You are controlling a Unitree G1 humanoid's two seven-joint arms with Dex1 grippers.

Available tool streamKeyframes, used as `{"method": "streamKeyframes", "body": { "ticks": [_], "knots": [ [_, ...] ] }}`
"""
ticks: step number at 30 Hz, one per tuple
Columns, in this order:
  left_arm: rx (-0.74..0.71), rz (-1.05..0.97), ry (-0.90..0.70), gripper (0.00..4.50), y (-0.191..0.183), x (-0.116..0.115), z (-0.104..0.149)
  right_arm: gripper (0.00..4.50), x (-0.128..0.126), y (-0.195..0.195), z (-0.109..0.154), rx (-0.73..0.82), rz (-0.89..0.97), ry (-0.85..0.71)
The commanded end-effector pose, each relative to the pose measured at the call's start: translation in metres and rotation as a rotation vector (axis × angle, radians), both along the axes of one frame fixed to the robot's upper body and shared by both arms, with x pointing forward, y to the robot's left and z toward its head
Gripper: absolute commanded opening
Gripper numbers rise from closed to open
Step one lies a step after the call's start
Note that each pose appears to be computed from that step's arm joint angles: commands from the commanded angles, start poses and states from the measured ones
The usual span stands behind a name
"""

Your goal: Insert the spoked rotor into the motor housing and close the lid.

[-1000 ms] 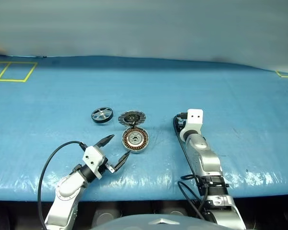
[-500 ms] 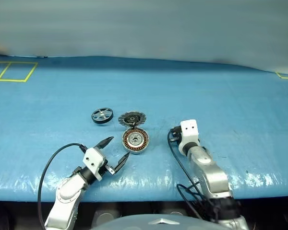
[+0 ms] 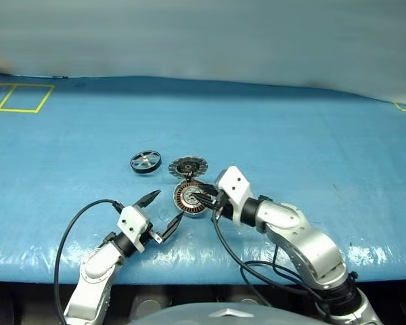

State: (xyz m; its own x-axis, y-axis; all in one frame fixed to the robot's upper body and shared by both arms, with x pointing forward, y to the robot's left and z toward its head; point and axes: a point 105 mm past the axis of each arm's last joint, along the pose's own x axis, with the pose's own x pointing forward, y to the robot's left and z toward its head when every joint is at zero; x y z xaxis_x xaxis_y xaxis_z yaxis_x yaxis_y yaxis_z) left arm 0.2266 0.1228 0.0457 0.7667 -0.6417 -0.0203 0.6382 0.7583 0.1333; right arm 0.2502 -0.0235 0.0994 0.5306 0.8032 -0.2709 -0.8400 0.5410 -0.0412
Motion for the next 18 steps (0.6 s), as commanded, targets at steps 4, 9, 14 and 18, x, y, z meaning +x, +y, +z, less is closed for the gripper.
{"method": "streamKeyframes", "body": {
  "ticks": [4,9,14,18],
  "knots": [
    [-0.019,-0.007,-0.022,4.50,-0.002,-0.001,0.005,0.66,0.006,0.016,-0.011,-0.019,-0.011,0.010],
    [-0.025,-0.007,-0.024,4.50,-0.003,-0.001,0.004,0.66,0.013,0.014,-0.021,-0.026,-0.052,0.028],
    [-0.027,-0.013,-0.021,4.50,-0.004,0.000,0.003,0.66,0.018,0.009,-0.023,-0.012,-0.089,0.040],
    [-0.028,-0.020,-0.020,4.50,-0.005,0.000,0.002,0.66,0.021,0.006,-0.026,-0.010,-0.114,0.048]
  ]
}}
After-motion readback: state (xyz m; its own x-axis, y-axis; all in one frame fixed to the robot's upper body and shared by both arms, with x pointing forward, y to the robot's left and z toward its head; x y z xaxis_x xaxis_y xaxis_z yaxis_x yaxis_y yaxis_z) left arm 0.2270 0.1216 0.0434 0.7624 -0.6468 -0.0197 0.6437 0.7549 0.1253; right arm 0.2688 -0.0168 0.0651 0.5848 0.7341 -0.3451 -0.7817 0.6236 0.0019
